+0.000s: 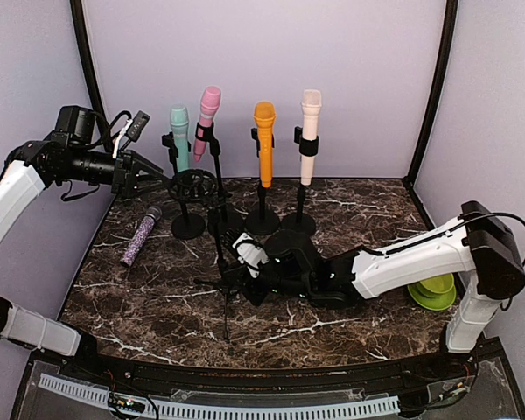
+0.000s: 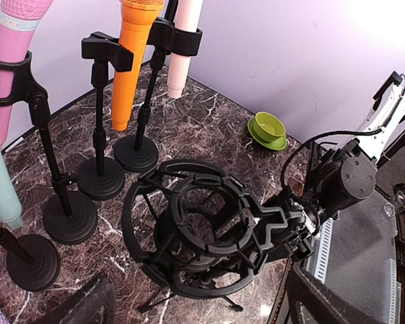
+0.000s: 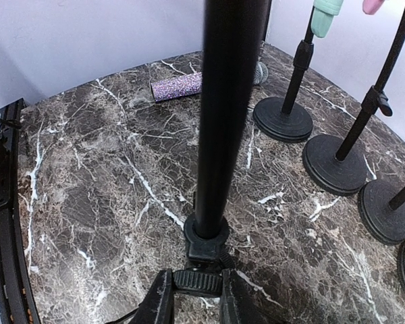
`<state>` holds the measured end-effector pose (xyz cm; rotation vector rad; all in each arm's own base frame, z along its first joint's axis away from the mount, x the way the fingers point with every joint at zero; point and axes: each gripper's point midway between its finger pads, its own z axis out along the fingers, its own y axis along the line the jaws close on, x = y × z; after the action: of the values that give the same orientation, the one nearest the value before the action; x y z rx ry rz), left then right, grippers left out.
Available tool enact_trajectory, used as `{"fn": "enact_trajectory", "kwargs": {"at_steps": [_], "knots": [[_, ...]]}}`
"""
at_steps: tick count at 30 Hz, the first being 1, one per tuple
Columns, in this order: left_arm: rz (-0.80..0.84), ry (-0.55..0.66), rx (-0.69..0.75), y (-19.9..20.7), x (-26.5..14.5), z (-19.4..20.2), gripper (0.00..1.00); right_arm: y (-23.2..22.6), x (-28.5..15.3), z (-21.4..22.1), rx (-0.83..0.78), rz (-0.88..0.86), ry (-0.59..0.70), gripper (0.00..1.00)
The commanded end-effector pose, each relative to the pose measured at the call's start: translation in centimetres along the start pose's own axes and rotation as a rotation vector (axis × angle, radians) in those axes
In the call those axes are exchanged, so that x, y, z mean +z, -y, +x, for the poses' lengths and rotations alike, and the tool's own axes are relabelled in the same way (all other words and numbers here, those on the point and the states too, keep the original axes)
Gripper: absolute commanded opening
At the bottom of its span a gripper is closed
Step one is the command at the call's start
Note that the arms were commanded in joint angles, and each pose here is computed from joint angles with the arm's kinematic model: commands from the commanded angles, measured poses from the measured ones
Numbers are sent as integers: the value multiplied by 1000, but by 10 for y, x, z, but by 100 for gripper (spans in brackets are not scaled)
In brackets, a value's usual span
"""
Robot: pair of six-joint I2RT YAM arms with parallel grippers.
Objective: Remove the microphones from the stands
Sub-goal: Unscrew the knob on the stand of the microphone stand.
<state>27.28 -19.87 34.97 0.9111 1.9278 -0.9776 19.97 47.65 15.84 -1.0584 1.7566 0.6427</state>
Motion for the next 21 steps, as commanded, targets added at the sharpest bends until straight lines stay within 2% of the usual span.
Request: {"fn": "enact_trajectory", "kwargs": {"at_steps": [1, 10, 21], "knots": [[17, 17, 27, 6, -2, -7, 90, -3, 0, -24, 43, -25, 62, 10], [21, 6, 15, 2, 2, 0, 90, -14, 1, -27, 204, -185, 70, 3], [28, -1, 20, 1, 6, 5, 90, -15, -1, -19, 351, -345, 31, 2]]}}
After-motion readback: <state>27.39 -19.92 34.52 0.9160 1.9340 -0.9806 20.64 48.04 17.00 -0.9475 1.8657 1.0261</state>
